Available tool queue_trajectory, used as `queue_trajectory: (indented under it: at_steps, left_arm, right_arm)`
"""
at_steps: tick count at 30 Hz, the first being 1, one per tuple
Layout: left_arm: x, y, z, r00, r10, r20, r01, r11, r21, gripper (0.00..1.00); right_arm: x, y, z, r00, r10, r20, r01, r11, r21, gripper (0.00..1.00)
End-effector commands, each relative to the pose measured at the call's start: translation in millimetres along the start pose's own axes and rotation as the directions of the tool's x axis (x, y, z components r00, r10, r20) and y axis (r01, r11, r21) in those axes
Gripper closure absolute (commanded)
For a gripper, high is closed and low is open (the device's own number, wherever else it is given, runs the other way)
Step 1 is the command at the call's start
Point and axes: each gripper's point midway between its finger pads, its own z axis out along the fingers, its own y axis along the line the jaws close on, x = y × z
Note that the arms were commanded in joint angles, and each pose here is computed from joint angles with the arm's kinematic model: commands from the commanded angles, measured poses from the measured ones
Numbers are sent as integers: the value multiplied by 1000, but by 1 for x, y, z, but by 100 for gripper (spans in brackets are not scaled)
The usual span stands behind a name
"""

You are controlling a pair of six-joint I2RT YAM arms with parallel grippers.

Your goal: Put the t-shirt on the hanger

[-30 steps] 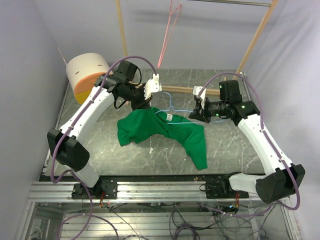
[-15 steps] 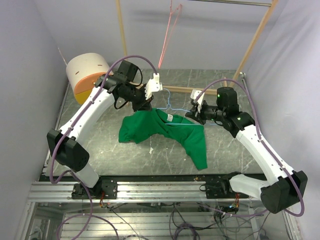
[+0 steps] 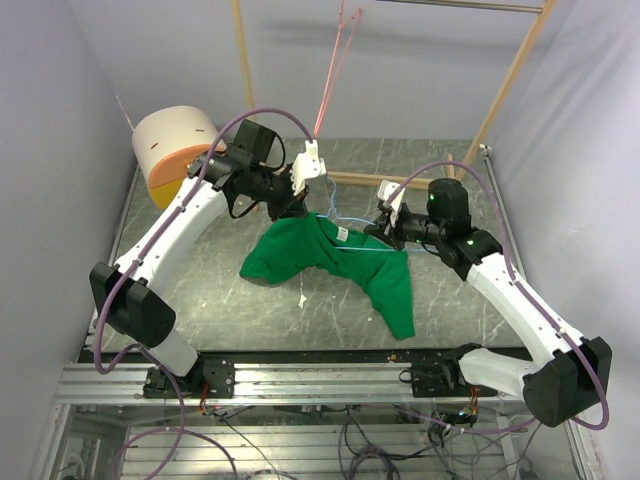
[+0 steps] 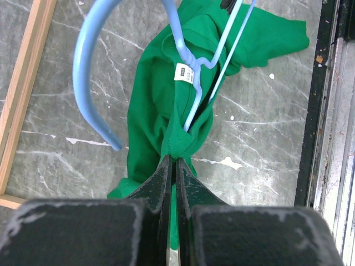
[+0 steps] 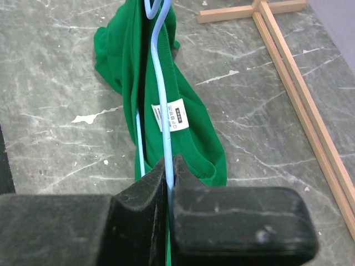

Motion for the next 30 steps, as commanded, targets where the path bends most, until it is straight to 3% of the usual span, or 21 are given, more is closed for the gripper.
queue_trajectory:
  at_steps: [1,16,30]
  left_arm:
    - [-15,-3,-1,997,-1,72,2,1000,-9,91]
    - [-17,4,12,992,-30,121,38,997,-63,89]
    - [-19,-8,17,982,-53,182,58,998,-18,87]
  right_arm:
    - [-13,-2,1,998,-20,65,19,1000,24,100]
    - [-22,-1,9,991,-12,130,10,1000,12,100]
    - [-32,7,13,979,13,205,-7,999,-31,100]
